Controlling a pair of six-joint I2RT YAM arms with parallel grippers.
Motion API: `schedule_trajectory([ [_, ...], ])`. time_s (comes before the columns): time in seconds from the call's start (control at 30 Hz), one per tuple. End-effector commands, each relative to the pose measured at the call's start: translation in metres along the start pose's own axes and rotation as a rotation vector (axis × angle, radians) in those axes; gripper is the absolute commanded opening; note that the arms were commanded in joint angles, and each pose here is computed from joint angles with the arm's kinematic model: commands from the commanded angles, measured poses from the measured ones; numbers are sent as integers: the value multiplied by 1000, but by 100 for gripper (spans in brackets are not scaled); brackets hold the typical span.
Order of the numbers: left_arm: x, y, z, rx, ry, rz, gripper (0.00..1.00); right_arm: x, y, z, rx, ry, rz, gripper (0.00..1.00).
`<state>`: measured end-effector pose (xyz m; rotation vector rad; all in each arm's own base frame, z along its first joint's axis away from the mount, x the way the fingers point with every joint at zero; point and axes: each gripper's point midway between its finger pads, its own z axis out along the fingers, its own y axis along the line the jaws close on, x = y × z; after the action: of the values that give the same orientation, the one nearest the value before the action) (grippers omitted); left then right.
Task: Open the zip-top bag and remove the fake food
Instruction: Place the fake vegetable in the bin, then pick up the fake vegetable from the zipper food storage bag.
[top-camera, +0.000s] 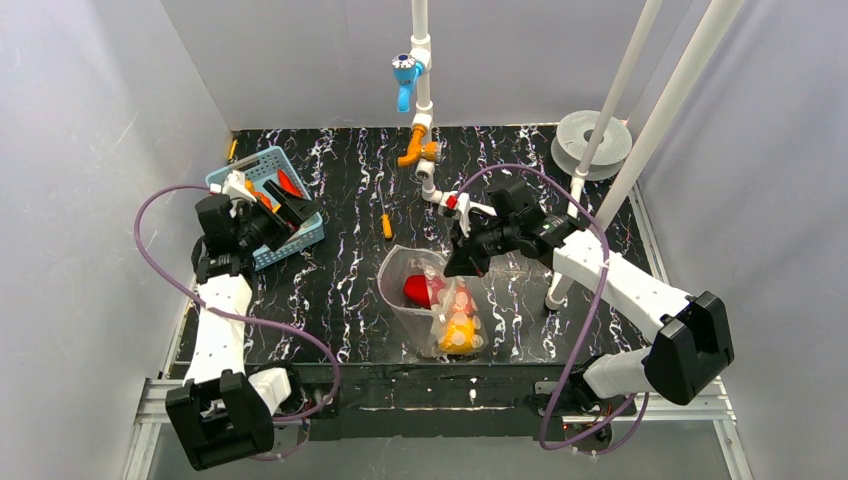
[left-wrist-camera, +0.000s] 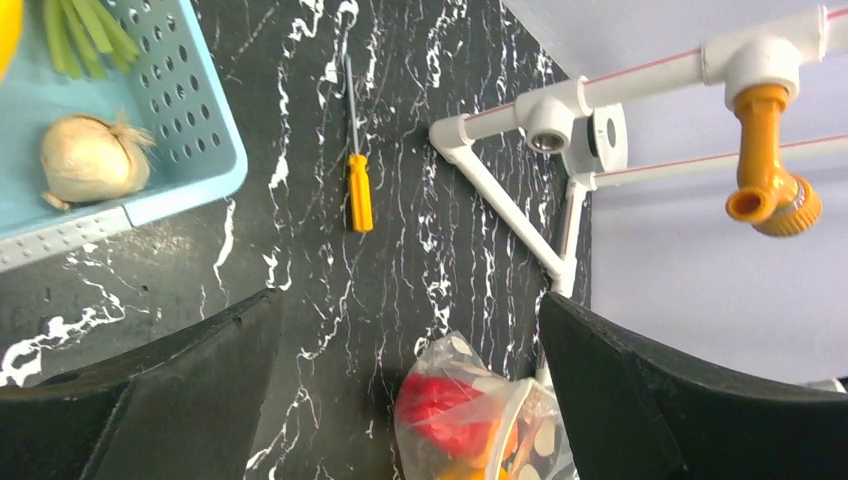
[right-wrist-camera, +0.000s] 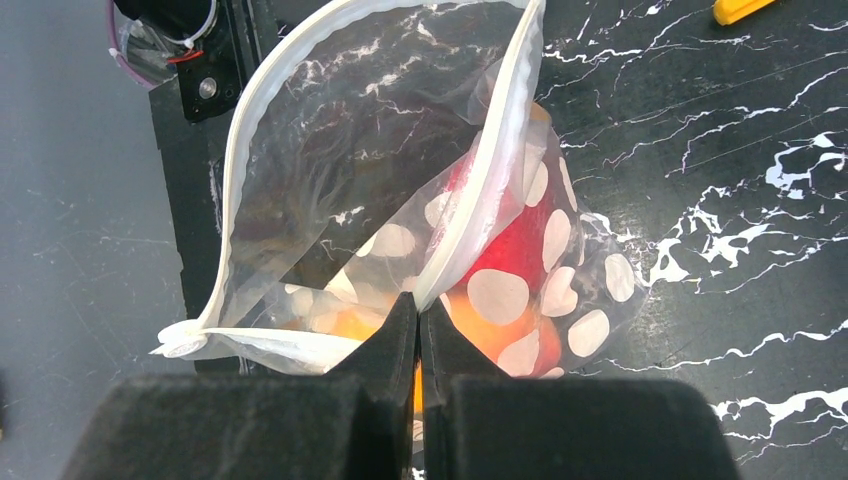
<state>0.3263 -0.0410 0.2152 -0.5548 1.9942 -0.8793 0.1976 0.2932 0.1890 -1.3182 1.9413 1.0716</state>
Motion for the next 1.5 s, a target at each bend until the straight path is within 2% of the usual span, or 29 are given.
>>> schedule_trajectory([
  [0.0, 28, -11, -14, 65, 78, -25, 98, -9, 8, -10, -24, -48, -50, 1],
  [0.33, 57, -28, -27, 120, 127, -83, 98, -8, 12, -12, -43, -56, -54, 1],
  [0.6, 86, -42, -41, 161, 230, -96, 98, -8, 13, -13, -48, -59, -55, 1],
  [0.97, 124, -79, -74, 312, 316, 184, 98, -6, 13, -13, -59, -59, -55, 1],
  [1.47, 162, -98, -91, 400, 360, 523, 98, -3, 15, -10, -79, -49, -49, 1],
])
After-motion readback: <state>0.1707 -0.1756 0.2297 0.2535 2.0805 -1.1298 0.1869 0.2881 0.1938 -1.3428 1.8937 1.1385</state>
